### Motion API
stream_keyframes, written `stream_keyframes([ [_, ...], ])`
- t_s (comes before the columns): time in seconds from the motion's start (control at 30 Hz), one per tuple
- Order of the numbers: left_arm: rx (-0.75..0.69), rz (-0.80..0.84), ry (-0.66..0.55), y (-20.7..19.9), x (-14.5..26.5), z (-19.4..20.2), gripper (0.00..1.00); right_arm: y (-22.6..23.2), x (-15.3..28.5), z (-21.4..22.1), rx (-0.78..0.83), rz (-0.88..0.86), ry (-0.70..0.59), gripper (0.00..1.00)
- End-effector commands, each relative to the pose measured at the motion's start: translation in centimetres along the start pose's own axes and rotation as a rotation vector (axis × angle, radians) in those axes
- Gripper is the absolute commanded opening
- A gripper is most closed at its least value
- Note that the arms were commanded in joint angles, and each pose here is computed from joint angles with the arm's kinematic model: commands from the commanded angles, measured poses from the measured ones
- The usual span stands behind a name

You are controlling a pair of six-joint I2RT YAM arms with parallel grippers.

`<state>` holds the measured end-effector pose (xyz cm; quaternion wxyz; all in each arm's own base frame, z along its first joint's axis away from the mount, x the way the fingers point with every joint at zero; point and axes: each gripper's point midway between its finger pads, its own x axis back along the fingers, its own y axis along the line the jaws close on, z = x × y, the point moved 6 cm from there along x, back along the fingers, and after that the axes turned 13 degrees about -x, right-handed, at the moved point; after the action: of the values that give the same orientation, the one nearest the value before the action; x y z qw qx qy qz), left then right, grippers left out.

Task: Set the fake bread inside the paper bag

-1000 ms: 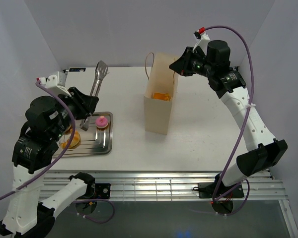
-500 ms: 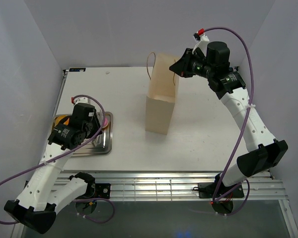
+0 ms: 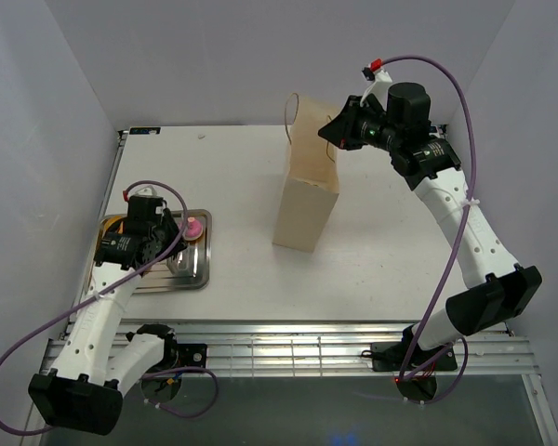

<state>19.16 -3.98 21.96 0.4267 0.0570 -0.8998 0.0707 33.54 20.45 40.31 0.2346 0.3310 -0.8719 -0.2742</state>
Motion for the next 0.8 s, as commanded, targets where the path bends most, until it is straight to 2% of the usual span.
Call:
stream_keyframes([
  [0.0,0.005,0.04,-0.029,0.3,-0.4,-0.8,0.54,0.9,1.0,-0.5,0.042,-0.022,-0.039,0.08],
  [0.27,0.051,0.062,-0.05,1.4,-1.1,-2.0,0.56,0.7,0.6,-0.2,0.033,-0.031,-0.031,0.08],
  [0.37,0.061,0.124,-0.028,1.0,-1.6,-2.0,0.56,0.8,0.8,-0.3,0.035,-0.032,-0.037,0.08],
  [0.77,0.102,0.092,-0.006,2.1,-2.3,-1.5,0.56,0.6,0.7,-0.1,0.035,-0.03,-0.038,0.08],
])
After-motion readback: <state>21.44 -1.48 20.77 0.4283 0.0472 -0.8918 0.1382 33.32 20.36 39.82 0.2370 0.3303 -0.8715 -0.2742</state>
